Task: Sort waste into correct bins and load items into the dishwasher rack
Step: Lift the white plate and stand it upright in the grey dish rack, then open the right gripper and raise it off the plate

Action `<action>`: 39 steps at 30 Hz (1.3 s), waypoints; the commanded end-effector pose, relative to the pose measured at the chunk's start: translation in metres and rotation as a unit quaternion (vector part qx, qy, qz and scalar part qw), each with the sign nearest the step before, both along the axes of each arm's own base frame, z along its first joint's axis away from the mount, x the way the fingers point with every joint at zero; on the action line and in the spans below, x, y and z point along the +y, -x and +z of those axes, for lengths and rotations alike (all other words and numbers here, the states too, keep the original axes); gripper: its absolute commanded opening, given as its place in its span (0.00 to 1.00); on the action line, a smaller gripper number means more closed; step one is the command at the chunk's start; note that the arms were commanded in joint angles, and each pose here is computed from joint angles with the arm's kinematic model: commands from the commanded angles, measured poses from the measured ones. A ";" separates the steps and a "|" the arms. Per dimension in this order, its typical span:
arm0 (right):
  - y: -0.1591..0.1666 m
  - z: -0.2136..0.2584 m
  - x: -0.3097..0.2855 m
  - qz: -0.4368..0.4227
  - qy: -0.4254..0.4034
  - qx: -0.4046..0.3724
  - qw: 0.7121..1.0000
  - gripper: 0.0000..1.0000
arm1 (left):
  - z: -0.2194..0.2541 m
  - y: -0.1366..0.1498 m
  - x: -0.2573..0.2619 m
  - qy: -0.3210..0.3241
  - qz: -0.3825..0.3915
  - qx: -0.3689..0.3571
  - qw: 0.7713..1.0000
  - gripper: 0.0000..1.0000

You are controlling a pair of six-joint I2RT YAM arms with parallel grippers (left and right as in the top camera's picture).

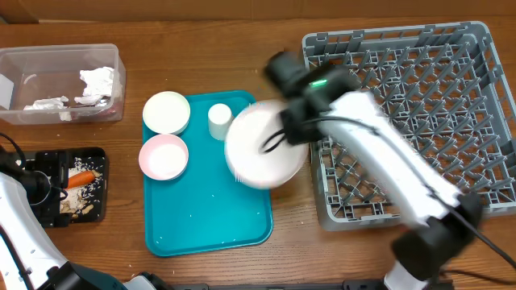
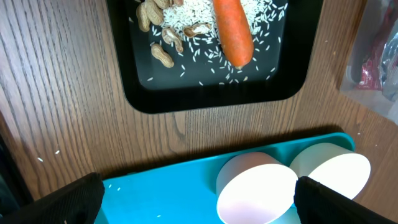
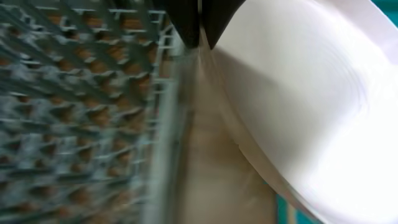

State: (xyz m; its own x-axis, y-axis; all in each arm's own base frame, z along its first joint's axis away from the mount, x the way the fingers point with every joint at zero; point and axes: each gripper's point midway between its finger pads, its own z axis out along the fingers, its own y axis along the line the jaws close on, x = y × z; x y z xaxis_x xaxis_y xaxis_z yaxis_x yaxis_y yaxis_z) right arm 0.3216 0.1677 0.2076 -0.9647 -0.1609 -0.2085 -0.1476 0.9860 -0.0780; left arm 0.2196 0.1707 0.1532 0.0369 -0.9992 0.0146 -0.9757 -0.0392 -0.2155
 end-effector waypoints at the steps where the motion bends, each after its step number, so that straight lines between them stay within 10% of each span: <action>1: -0.016 0.045 -0.055 -0.065 0.011 -0.079 0.995 0.04 | -0.003 0.003 0.001 0.002 0.011 0.008 1.000 1.00; 17: -0.100 0.096 -0.273 -0.320 0.163 -0.273 0.893 0.04 | -0.003 0.003 0.001 0.002 0.011 0.008 1.000 1.00; 39: -0.134 0.035 -0.274 -0.266 0.259 -0.218 0.902 0.04 | -0.003 0.003 0.001 0.002 0.011 0.008 1.000 1.00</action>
State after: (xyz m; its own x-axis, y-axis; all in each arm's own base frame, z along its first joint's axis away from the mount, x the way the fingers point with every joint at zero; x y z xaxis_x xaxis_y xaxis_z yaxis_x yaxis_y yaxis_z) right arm 0.4513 -0.1084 0.2484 -0.7696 0.1382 -0.6234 0.4944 0.7468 -0.4448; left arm 0.2196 0.1706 0.1532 0.0369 -0.9992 0.0149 -0.9758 -0.0393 -0.2152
